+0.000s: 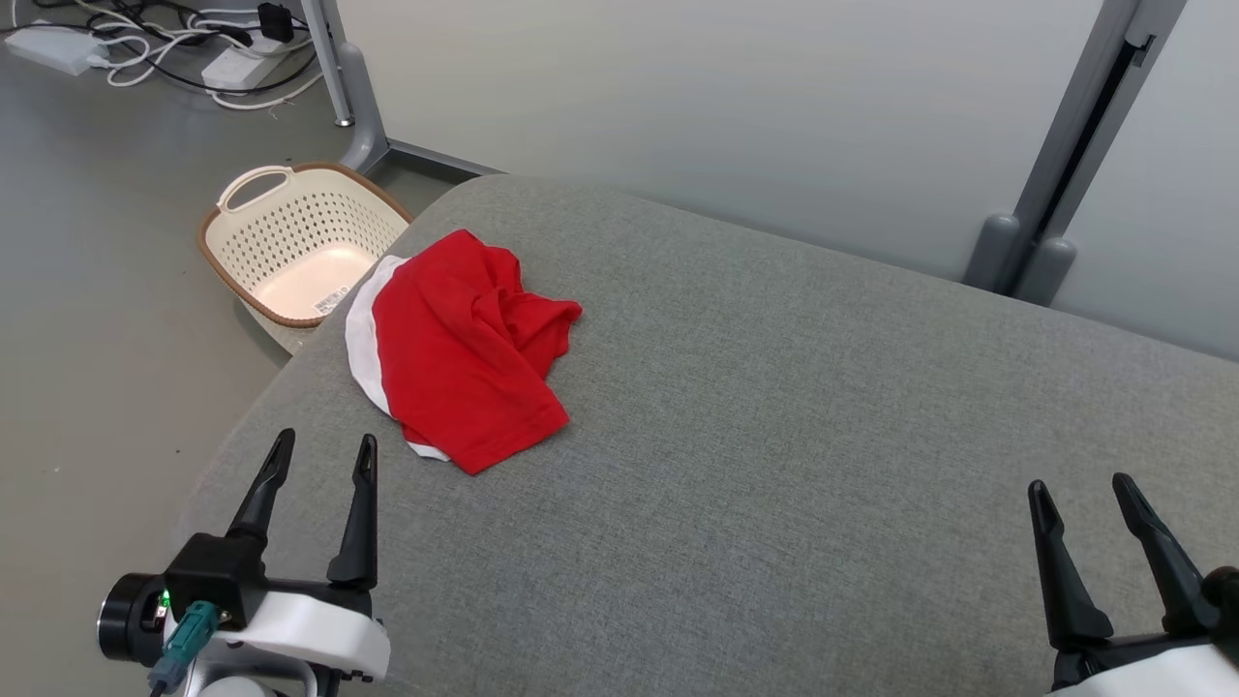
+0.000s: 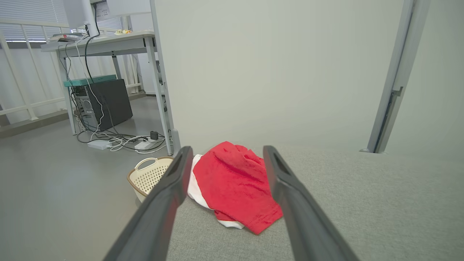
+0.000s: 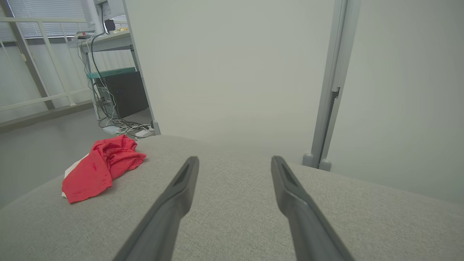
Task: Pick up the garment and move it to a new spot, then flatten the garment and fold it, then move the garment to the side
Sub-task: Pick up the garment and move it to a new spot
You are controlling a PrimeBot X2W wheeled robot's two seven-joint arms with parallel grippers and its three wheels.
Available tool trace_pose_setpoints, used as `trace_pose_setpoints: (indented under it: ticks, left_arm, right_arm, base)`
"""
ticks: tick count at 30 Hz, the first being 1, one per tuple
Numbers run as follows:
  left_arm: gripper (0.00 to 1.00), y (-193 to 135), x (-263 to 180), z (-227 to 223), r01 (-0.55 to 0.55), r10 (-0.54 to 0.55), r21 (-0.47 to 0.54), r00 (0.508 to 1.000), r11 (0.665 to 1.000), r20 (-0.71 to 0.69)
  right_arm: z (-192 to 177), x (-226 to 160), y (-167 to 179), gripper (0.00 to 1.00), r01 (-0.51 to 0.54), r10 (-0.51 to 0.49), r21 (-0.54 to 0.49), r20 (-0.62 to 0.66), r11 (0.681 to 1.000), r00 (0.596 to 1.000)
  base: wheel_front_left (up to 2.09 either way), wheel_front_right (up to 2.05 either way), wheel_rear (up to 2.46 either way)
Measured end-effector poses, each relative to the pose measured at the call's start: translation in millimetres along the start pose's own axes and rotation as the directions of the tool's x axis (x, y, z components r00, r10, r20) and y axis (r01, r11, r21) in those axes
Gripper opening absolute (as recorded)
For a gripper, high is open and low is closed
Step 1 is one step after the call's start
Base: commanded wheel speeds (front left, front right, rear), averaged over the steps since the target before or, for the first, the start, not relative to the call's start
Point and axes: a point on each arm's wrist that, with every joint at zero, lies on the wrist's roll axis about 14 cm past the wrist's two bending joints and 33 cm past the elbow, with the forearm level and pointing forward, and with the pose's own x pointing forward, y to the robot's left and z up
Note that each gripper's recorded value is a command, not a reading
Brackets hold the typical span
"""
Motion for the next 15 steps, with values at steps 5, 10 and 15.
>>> trace_pose_setpoints:
  ticks: [5, 10, 15]
  left_arm:
    - [1.00, -14.6, 12.3, -2.4, 0.017, -0.017, -0.019, 1.000, 1.000, -0.006]
    - [1.00, -43.9, 32.6, -25.3, 0.068, -0.072, -0.056, 0.994, 0.996, -0.076]
    - [1.00, -68.6, 63.0, -85.3, 0.083, -0.107, -0.099, 0.959, 0.992, -0.263]
  right_arm:
    - [2.1, 7.4, -5.6, 1.00, 0.003, -0.003, 0.002, 0.009, 1.000, 1.000]
    - [2.8, 17.7, -16.8, 1.00, 0.009, -0.009, 0.004, 0.011, 1.000, 1.000]
    - [-4.7, 31.0, -45.5, 1.00, 0.041, -0.041, 0.001, -0.007, 0.999, 0.999]
  base:
    - [0.00, 0.00, 0.00]
    - [0.00, 0.00, 0.00]
    - [0.00, 0.00, 0.00]
